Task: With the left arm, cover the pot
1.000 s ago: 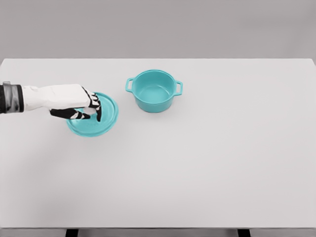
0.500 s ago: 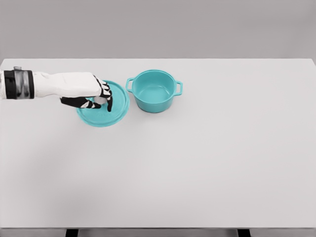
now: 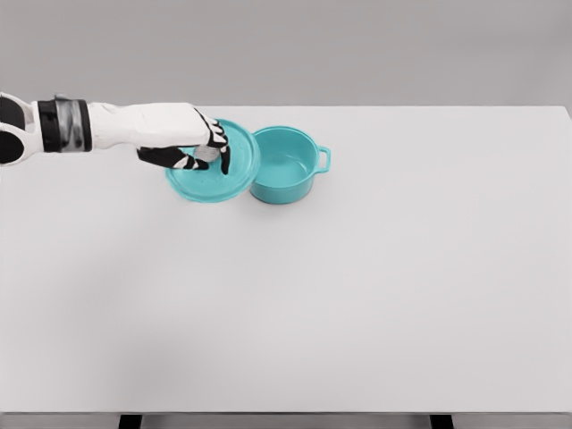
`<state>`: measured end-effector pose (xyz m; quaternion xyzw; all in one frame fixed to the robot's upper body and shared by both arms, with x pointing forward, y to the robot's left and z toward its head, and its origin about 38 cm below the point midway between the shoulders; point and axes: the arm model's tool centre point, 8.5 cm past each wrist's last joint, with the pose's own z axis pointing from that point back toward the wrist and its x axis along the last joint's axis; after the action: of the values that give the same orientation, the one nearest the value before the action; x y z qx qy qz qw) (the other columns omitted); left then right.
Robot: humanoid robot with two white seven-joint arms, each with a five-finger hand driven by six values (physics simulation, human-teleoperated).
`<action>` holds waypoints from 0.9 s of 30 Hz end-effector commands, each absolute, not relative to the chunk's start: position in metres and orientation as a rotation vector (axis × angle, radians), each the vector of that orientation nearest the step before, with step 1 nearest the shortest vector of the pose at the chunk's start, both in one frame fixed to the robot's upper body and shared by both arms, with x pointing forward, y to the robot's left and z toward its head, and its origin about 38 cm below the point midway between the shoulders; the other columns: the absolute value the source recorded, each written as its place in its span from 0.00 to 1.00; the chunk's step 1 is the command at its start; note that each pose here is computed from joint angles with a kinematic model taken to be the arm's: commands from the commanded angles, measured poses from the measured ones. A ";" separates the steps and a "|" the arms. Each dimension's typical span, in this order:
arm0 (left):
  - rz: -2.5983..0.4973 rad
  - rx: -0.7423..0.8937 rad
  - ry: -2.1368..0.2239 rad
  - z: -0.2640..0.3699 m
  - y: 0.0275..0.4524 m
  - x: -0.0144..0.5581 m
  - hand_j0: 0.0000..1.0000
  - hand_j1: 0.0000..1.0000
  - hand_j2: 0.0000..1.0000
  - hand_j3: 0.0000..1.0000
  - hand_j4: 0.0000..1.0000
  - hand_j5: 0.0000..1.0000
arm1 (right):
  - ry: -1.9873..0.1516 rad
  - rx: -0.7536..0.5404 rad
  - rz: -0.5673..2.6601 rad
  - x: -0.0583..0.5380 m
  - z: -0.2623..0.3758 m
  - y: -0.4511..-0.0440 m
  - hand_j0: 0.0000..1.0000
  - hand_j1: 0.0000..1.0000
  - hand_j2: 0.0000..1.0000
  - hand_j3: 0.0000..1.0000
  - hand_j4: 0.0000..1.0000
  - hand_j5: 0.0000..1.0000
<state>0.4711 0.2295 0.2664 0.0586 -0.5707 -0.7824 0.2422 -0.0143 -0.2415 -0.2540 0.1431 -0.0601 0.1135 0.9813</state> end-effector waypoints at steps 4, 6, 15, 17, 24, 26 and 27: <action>-2.104 0.110 -1.587 0.257 0.203 0.485 0.49 0.49 0.49 0.49 0.49 0.49 | -0.120 0.288 0.229 -0.015 -0.254 -0.242 1.00 1.00 1.00 1.00 1.00 1.00; -2.094 0.111 -1.584 0.256 0.196 0.494 0.49 0.49 0.49 0.49 0.49 0.49 | -0.121 0.288 0.229 -0.014 -0.254 -0.241 1.00 1.00 1.00 1.00 1.00 1.00; -2.132 0.094 -1.544 0.253 0.164 0.512 0.49 0.49 0.49 0.49 0.49 0.49 | -0.123 0.288 0.229 -0.014 -0.254 -0.241 1.00 1.00 1.00 1.00 1.00 1.00; -2.137 0.099 -1.545 0.256 0.162 0.513 0.49 0.49 0.49 0.49 0.49 0.49 | -0.123 0.288 0.229 -0.014 -0.254 -0.241 1.00 1.00 1.00 1.00 1.00 1.00; -2.200 0.143 -1.484 0.256 0.158 0.518 0.49 0.49 0.49 0.49 0.49 0.49 | -0.120 0.288 0.229 -0.015 -0.254 -0.242 1.00 1.00 1.00 1.00 1.00 1.00; -2.196 0.137 -1.475 0.253 0.153 0.522 0.49 0.49 0.49 0.49 0.49 0.49 | -0.121 0.288 0.229 -0.014 -0.254 -0.241 1.00 1.00 1.00 1.00 1.00 1.00; -2.194 0.131 -1.473 0.252 0.150 0.523 0.49 0.49 0.49 0.49 0.49 0.49 | -0.120 0.288 0.229 -0.015 -0.254 -0.242 1.00 1.00 1.00 1.00 1.00 1.00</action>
<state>0.5207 0.1530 0.2558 0.0509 -0.5425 -0.8035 0.2398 -0.0143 -0.2415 -0.2540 0.1431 -0.0600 0.1135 0.9814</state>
